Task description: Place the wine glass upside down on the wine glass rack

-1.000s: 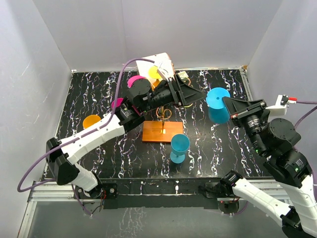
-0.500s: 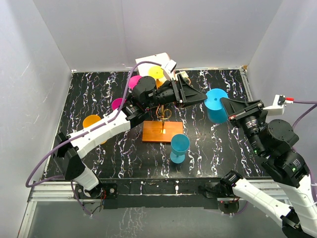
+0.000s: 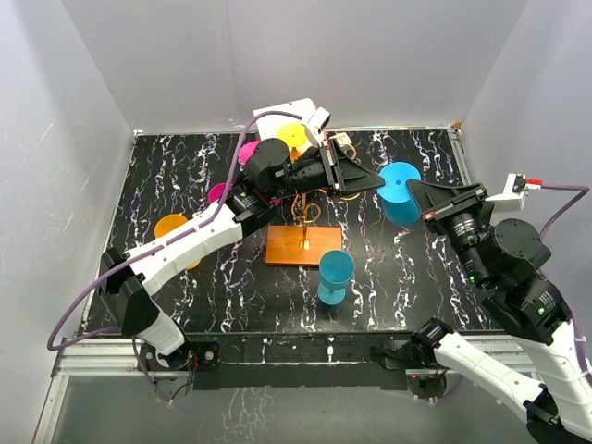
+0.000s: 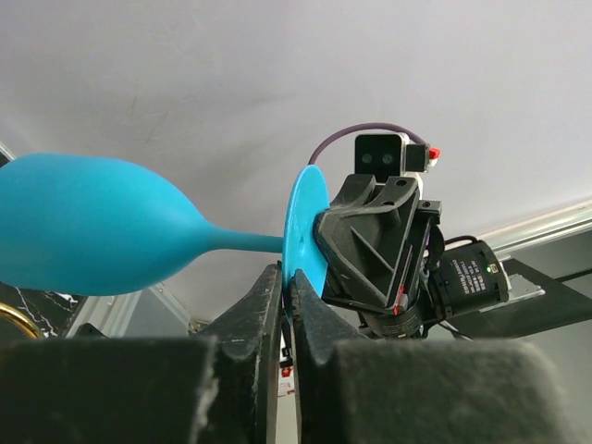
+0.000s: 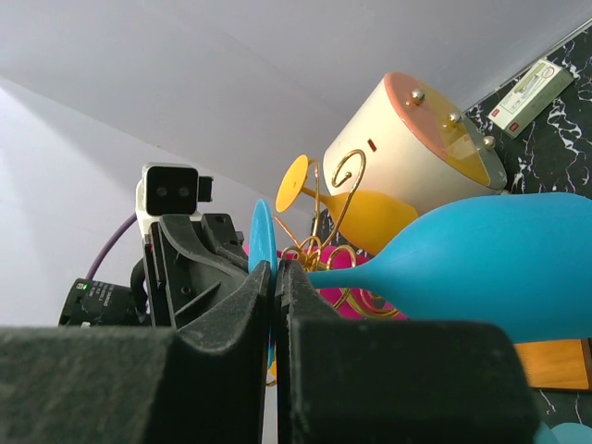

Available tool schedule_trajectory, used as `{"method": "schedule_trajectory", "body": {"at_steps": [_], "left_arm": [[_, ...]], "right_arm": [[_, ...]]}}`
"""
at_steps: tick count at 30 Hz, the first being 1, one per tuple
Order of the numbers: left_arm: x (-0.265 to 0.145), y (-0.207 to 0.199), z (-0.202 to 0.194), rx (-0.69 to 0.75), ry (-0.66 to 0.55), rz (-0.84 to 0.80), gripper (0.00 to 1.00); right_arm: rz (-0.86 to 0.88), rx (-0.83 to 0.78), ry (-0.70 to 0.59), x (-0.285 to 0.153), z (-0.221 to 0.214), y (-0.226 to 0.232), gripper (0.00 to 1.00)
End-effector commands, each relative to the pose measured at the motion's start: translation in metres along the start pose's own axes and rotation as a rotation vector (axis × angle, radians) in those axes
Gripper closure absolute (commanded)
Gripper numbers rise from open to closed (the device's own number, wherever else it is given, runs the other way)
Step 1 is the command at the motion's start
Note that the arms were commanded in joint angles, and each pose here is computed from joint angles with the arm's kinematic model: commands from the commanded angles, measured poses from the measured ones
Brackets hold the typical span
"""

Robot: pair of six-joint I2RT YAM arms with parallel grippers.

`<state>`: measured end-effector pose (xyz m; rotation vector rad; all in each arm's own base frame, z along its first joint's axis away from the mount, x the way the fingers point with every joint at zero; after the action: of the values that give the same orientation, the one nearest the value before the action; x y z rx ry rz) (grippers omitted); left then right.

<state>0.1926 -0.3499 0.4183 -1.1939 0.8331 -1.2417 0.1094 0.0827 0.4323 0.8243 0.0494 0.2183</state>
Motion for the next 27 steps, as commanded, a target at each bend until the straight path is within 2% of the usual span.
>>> {"method": "schedule_trajectory", "body": {"at_steps": [1,15,22,24,26,27], "left_arm": [[-0.004,-0.031,-0.002,0.027,0.029,-0.092,0.98],[0.002,-0.030,0.001,0.014,0.056,-0.083,0.94],[0.005,-0.033,0.005,0.013,0.046,-0.097,1.00],[0.005,-0.034,0.009,0.000,0.034,-0.101,1.00],[0.005,-0.035,0.015,-0.020,0.015,-0.111,1.00],[0.005,-0.035,0.018,-0.032,0.007,-0.112,1.00]], "right_arm": [[0.037,0.015,-0.023,0.004,0.003,0.007,1.00],[0.062,0.027,-0.014,0.013,-0.002,0.010,1.00],[0.047,0.030,-0.006,0.013,-0.006,0.007,1.00],[0.037,0.031,-0.012,0.012,-0.005,0.006,0.90],[0.026,0.031,-0.022,0.011,-0.003,0.005,0.71],[0.018,0.029,-0.028,0.010,-0.002,0.004,0.65]]}}
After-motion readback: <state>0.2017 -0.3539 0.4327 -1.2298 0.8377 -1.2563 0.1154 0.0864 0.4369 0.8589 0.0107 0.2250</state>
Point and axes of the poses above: each gripper's point midway between its finger pads, its own x axis out along the fingers, its own y axis along the line the jaws close on, z = x × y, the point moved 10 cm from there along -x, back along the fingers, and after that the axes turned 11 degrees about -x, right-handed, at the moved point
